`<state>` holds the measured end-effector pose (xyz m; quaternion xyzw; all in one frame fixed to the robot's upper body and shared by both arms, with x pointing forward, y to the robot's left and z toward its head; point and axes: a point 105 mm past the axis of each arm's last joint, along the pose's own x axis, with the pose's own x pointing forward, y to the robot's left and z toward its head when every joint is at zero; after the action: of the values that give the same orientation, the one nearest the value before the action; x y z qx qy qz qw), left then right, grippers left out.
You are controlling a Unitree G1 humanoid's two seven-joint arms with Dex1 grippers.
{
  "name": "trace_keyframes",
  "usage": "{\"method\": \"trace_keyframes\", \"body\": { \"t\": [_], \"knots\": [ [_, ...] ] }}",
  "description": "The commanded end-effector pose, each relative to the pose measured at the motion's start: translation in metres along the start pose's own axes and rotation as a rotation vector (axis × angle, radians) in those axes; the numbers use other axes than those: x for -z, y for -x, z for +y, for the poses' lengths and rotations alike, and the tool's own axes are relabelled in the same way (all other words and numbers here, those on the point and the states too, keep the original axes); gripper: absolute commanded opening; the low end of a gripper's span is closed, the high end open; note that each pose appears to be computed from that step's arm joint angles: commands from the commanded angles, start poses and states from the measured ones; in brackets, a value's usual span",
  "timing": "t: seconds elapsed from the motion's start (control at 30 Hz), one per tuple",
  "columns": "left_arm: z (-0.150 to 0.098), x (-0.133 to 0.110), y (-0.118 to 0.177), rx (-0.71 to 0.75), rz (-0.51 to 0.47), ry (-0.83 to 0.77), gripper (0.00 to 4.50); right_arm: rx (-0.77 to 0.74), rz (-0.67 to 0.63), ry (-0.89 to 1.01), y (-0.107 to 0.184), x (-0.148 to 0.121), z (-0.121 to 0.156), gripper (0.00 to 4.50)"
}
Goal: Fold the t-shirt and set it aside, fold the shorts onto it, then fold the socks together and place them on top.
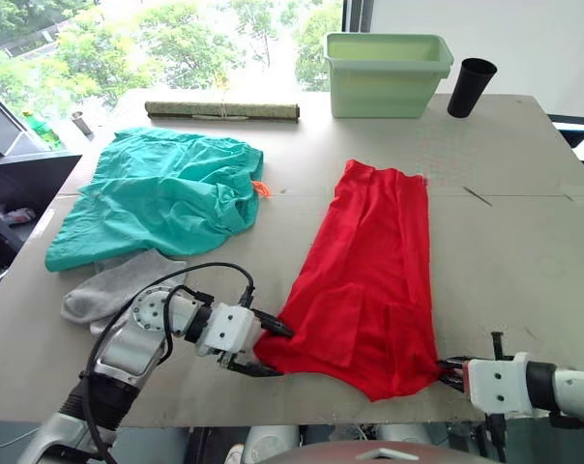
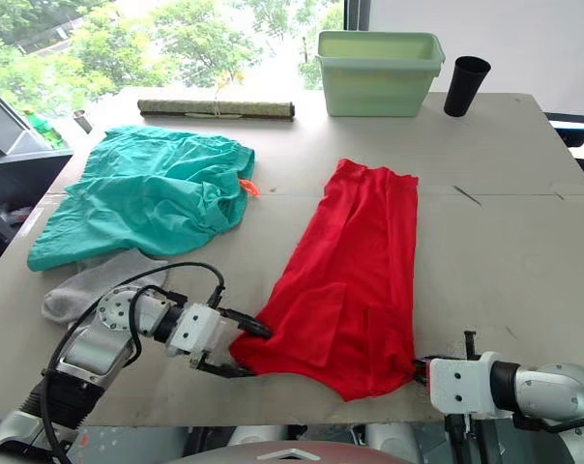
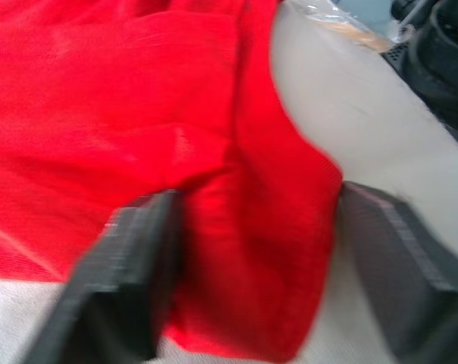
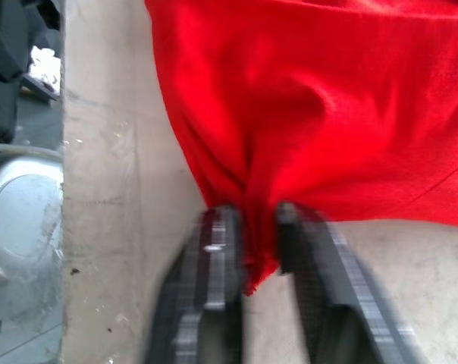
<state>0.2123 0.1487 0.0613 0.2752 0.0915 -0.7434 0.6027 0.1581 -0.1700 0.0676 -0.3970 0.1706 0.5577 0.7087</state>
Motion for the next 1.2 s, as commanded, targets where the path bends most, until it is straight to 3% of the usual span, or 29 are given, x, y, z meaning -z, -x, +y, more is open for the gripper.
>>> {"method": "trace_keyframes", "body": {
  "t": [0.03,0.1,0.17,0.3,0.43,0.57,0.73,0.8,0.93,1.03,1.1,1.2],
  "knots": [
    [-0.007,-0.001,0.000,0.027,-0.003,0.089,1.63,0.021,-0.055,-0.086,0.009,-0.018,-0.006,0.00],
    [-0.011,-0.007,0.004,0.049,-0.031,0.135,0.65,0.023,-0.067,-0.142,0.016,-0.024,-0.008,0.00],
    [-0.014,-0.015,0.007,0.069,-0.072,0.197,0.14,0.031,-0.073,-0.178,0.022,-0.029,-0.011,0.00],
    [-0.015,-0.046,0.017,0.110,-0.187,0.399,0.14,0.027,-0.105,-0.265,0.035,-0.047,-0.017,0.00],
    [0.012,-0.083,0.032,0.116,-0.320,0.577,0.14,0.019,-0.127,-0.372,0.047,-0.058,-0.027,0.00],
    [0.043,-0.094,0.042,0.109,-0.342,0.669,0.14,0.011,-0.094,-0.443,0.051,-0.053,-0.049,0.00],
    [0.079,-0.088,0.039,0.064,-0.327,0.716,0.14,0.005,0.004,-0.482,0.044,-0.037,-0.078,0.00],
    [0.119,-0.059,0.034,-0.090,-0.327,0.787,0.14,0.060,0.021,-0.584,0.032,-0.017,-0.114,0.00],
    [0.151,-0.026,0.028,-0.232,-0.313,0.915,0.14,0.116,0.039,-0.750,0.016,-0.001,-0.153,0.00],
    [0.164,-0.012,0.028,-0.309,-0.323,1.032,0.00,0.094,0.021,-0.813,0.015,-0.004,-0.157,1.02],
    [0.163,-0.007,0.030,-0.318,-0.314,1.071,0.00,0.128,0.014,-0.854,0.018,-0.002,-0.159,2.02],
    [0.163,-0.012,0.037,-0.315,-0.373,1.095,1.12,0.150,-0.011,-0.845,0.024,-0.010,-0.153,3.46]
  ]
}}
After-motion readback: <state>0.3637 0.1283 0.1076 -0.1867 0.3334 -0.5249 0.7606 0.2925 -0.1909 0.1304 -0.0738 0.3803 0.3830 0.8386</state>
